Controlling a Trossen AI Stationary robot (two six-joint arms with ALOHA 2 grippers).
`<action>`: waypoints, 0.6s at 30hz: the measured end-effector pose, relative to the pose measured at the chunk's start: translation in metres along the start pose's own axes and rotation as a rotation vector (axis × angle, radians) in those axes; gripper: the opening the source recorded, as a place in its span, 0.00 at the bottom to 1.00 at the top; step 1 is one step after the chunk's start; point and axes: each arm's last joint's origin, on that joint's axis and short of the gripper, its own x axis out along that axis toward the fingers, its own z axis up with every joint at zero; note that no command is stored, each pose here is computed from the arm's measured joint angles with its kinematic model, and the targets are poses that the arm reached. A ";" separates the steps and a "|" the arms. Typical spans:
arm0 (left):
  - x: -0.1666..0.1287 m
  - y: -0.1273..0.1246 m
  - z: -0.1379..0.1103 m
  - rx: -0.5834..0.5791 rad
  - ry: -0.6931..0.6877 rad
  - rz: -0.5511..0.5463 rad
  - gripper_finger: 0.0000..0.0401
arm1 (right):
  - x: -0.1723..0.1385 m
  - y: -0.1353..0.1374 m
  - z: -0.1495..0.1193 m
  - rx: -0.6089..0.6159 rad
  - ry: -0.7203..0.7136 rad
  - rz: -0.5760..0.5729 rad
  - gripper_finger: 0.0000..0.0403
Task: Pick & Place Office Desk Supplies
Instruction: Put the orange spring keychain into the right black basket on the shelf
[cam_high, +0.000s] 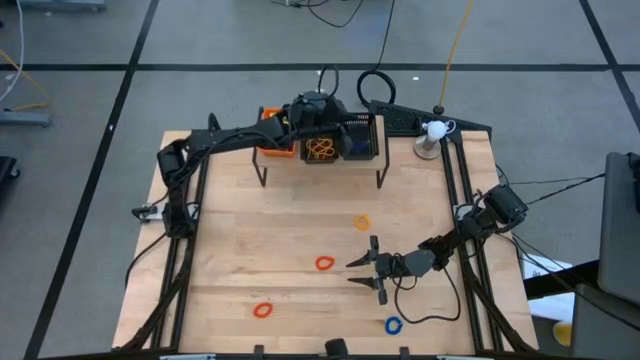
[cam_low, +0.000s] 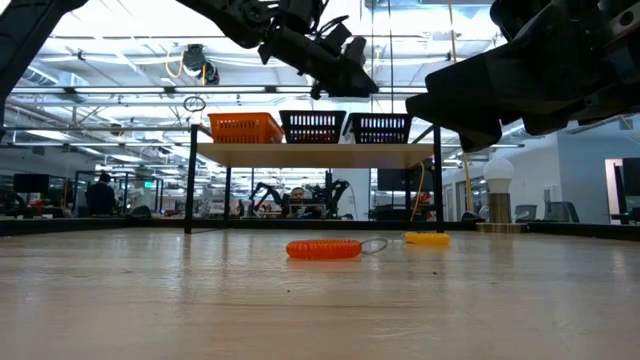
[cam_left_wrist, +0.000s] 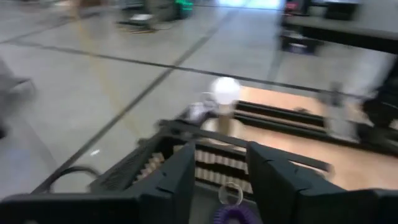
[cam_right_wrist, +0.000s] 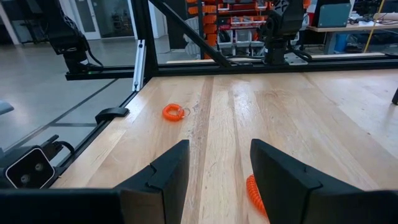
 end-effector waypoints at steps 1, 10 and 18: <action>-0.002 -0.001 0.001 0.015 -0.002 -0.043 0.36 | 0.000 0.000 0.000 0.000 0.001 0.000 0.40; -0.065 -0.053 0.033 0.192 0.098 -0.341 0.33 | 0.000 -0.001 -0.005 0.002 0.053 -0.007 0.40; -0.134 -0.149 0.017 0.361 0.465 -0.445 0.30 | 0.000 0.000 -0.006 0.002 0.054 -0.006 0.40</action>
